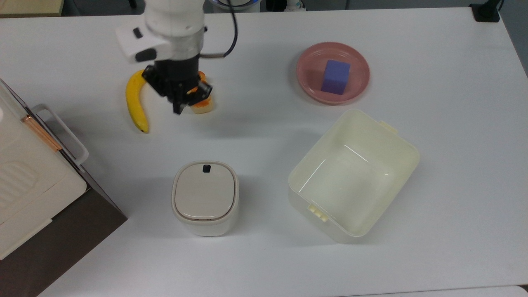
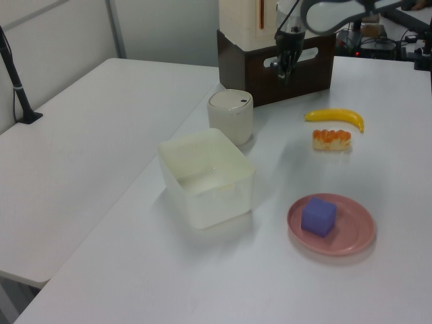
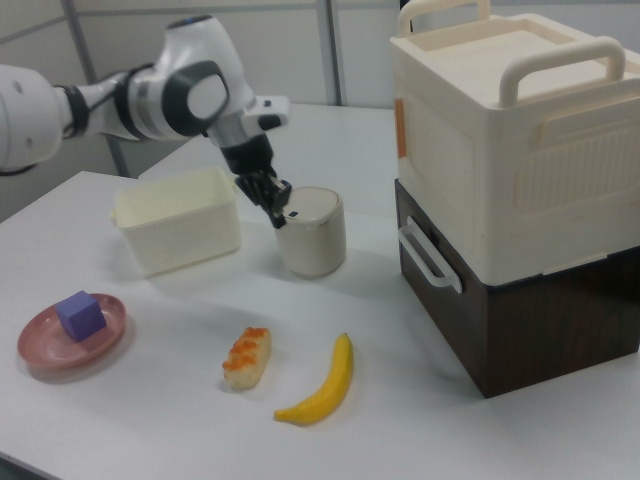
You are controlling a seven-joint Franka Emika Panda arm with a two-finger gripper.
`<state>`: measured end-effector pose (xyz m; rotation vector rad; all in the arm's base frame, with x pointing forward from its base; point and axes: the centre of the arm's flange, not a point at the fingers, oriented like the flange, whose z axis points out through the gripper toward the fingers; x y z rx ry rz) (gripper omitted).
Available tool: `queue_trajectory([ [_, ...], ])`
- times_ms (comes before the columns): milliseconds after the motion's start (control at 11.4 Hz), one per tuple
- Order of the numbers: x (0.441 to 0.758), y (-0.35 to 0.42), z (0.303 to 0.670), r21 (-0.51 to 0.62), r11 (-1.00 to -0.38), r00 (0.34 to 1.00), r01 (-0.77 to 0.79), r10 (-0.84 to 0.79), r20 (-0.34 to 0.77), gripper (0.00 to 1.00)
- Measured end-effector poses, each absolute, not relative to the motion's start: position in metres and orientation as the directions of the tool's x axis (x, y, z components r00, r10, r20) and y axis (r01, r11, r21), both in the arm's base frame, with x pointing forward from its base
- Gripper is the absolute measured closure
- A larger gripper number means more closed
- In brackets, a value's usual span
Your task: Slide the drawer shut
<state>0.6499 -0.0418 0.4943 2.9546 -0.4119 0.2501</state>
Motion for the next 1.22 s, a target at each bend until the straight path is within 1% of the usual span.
queue_trajectory([
  [87, 0.640, -0.032, 0.507, 0.134, -0.961, 0.963, -0.242, -0.222, 0.153, 0.93],
  [175, 0.630, -0.025, 0.520, 0.144, -0.970, 0.976, -0.197, -0.180, 0.119, 0.92],
  [262, 0.620, -0.018, 0.531, 0.136, -0.976, 0.983, -0.172, -0.161, 0.089, 0.84],
  [437, 0.600, -0.009, 0.558, 0.092, -0.985, 0.988, -0.145, -0.140, 0.062, 0.74],
  [612, 0.586, 0.009, 0.575, 0.079, -0.991, 0.994, -0.107, -0.103, 0.045, 0.44],
  [874, 0.582, 0.023, 0.577, 0.081, -0.996, 0.999, -0.039, -0.037, 0.026, 0.00],
  [1224, 0.581, 0.021, 0.575, 0.083, -0.997, 1.000, -0.008, -0.007, 0.012, 0.00],
])
